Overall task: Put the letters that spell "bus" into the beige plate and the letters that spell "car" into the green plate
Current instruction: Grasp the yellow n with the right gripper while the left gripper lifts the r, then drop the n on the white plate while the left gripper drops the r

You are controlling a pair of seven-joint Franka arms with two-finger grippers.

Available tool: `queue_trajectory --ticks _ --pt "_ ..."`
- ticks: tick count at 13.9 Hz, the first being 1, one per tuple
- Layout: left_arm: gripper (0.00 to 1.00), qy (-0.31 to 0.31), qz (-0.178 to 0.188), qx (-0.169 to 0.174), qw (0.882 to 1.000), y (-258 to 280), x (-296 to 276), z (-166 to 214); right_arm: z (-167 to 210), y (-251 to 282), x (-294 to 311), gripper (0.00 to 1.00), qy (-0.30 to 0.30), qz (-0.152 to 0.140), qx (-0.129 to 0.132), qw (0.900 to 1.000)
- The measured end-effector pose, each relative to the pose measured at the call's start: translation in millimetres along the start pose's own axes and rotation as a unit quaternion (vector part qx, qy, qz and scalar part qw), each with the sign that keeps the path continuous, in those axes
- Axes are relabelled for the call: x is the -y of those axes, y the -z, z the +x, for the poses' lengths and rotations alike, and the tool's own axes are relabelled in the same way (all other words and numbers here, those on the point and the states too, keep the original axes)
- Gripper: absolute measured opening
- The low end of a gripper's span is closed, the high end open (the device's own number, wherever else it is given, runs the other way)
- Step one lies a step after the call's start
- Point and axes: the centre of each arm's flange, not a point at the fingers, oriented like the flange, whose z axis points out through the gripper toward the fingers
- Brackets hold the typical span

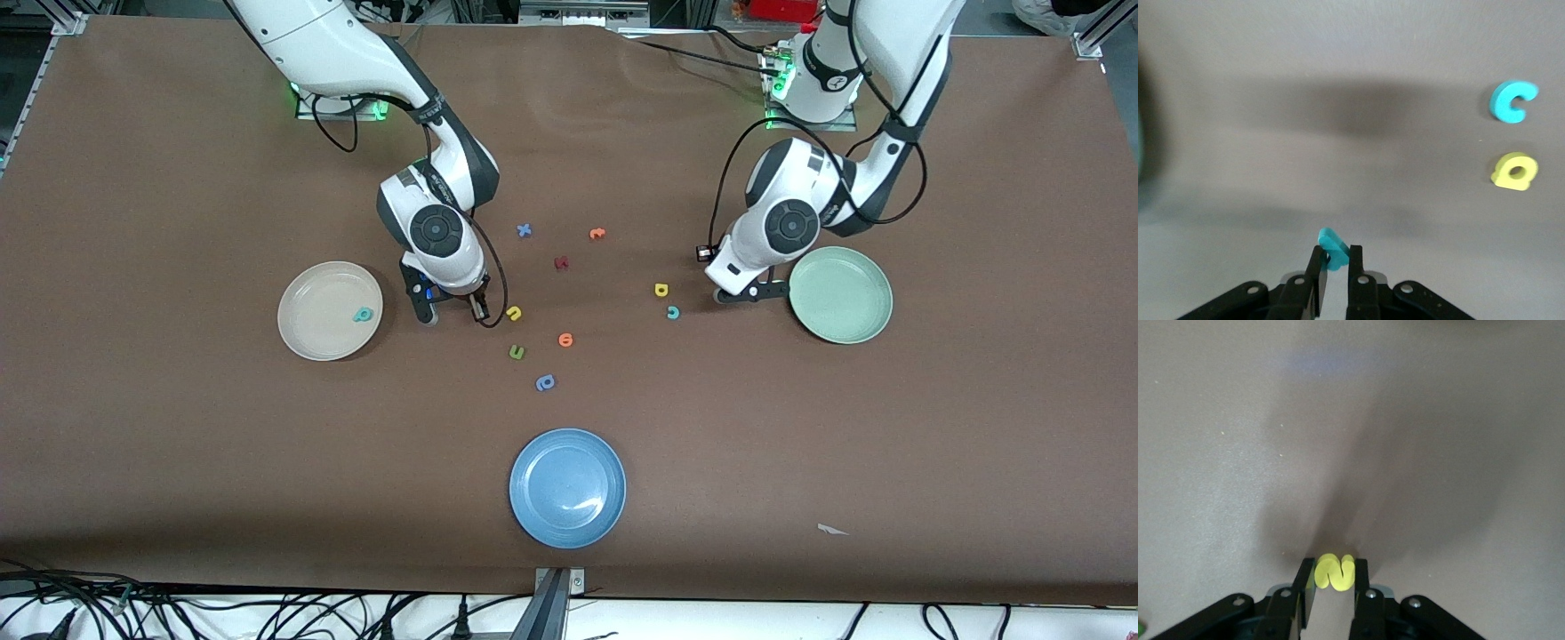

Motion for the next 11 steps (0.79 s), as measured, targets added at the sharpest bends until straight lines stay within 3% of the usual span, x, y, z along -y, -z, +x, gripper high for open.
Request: queue_trajectory --ticks 2,4,8,11 --pt "0.17 -0.002 -0.003 0.011 1.0 38 18 13 11 10 6 0.27 0.004 0.012 -0.01 1.0" --pt "0.17 -0.008 -0.013 0.022 1.0 72 54 29 31 28 8 0.27 0.041 0.01 -0.037 0.998" --pt "0.17 -0.019 -0.037 0.036 0.998 97 167 60 101 68 5 0.27 0.161 -0.033 -0.066 0.984" --pt "0.17 -0.025 -0.006 0.045 0.999 77 241 75 163 75 -6 0.27 0.223 -0.067 -0.072 0.97"
